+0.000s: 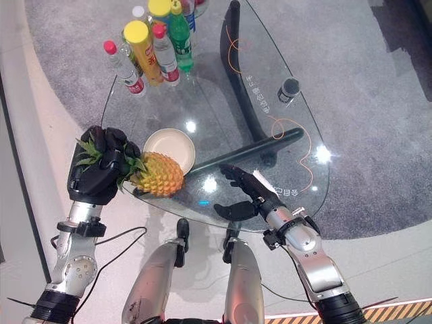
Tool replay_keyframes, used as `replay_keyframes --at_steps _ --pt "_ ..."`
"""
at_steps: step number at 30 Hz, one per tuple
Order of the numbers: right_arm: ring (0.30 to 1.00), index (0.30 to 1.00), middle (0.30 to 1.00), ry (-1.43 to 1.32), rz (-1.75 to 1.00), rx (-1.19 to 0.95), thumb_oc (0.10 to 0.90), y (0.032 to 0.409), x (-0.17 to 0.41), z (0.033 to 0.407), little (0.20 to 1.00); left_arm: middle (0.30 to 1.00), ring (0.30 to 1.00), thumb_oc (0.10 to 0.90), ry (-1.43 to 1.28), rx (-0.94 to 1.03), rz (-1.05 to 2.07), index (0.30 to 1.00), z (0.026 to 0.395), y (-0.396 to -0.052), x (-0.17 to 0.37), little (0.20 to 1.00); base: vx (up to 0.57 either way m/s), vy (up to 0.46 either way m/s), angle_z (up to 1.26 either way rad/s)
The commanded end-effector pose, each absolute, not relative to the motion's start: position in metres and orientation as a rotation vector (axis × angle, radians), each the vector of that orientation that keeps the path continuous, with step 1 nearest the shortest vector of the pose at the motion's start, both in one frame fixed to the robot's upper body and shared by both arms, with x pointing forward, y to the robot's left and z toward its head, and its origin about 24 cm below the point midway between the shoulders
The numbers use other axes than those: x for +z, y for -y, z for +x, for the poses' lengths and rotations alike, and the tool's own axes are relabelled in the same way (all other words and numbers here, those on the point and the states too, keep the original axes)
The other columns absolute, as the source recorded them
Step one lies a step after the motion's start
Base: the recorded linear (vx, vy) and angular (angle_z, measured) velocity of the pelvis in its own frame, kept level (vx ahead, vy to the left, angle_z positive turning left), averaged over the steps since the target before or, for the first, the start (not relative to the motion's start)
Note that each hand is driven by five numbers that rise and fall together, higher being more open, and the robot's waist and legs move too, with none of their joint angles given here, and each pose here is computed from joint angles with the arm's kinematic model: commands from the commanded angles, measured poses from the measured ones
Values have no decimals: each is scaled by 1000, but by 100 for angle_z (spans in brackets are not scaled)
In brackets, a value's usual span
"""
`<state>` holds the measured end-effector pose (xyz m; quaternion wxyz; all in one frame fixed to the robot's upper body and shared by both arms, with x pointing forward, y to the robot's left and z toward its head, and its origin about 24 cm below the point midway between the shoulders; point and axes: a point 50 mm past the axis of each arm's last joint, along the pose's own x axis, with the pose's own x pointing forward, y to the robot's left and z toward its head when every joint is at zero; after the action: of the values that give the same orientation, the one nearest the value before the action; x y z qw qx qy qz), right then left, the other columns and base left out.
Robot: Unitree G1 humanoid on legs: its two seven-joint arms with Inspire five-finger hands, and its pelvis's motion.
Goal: Pick up the fruit to the plate
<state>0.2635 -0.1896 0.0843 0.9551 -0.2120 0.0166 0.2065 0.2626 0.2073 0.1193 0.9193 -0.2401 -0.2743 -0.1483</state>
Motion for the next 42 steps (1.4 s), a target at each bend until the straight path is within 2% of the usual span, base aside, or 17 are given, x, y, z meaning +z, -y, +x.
replay_keyframes --at_steps 1,9,18,37,42 --pt "900 900 900 29 -460 542 800 174 102 263 900 300 300 100 935 -311 -349 300 246 -208 184 200 0 0 0" --pt "900 900 900 -129 -389 636 800 165 71 257 900 300 300 100 1011 -156 -177 300 245 -212 193 200 -4 20 0" --pt "900 900 900 -206 -368 720 800 152 62 261 900 300 300 100 1161 4 49 300 252 -206 215 200 -11 51 -2" --pt "900 900 900 -256 -378 749 800 139 61 274 900 300 300 100 1293 87 74 300 265 -197 234 200 4 34 -4" --pt "900 900 900 -263 -388 759 800 138 61 278 900 300 300 100 1281 183 92 300 273 -200 233 200 1 45 -4"
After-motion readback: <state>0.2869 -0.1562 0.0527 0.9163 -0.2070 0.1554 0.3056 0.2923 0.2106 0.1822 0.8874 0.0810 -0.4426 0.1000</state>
